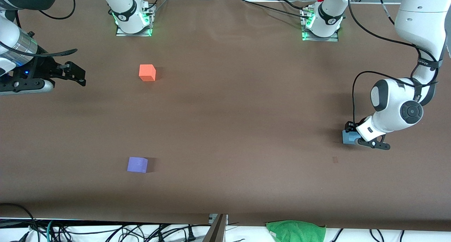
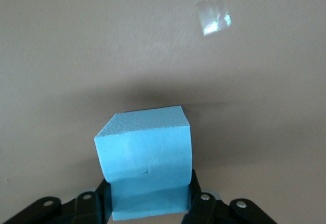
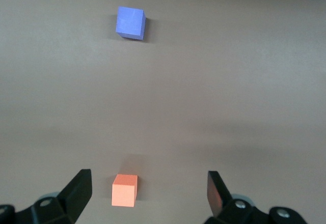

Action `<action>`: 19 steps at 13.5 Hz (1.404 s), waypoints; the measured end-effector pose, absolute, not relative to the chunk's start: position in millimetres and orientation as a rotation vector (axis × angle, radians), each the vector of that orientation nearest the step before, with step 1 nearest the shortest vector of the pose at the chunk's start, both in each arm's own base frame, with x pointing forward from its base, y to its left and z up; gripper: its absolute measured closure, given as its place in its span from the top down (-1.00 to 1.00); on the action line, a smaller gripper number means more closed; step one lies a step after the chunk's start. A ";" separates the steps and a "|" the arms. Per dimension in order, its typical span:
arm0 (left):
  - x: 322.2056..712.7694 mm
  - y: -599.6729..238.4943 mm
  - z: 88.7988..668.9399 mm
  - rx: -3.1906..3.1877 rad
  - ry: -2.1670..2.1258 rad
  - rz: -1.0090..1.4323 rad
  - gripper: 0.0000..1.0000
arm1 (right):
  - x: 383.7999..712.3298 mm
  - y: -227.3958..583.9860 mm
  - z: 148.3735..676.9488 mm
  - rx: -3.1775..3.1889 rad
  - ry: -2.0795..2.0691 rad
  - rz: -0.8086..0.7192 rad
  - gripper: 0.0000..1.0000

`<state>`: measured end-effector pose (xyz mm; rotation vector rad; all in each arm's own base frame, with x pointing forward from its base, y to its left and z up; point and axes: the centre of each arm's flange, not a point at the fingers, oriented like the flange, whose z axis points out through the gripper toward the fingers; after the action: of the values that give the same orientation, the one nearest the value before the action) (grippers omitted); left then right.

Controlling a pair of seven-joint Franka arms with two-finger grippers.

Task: Place blue block between orange and purple blocks
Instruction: 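Close the left gripper on the light-blue cube, then carry the light-blue cube with the left gripper toward the table middle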

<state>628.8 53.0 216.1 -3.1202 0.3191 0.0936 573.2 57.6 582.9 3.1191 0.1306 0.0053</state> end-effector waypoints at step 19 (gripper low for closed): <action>564.1 -454.0 278.5 -3.275 0.010 0.133 0.13 | 573.2 57.9 582.2 3.119 0.131 0.002 1.00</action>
<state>564.1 -454.0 278.5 -3.2745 0.0103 0.1332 573.2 57.9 582.2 3.1191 0.1313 0.0021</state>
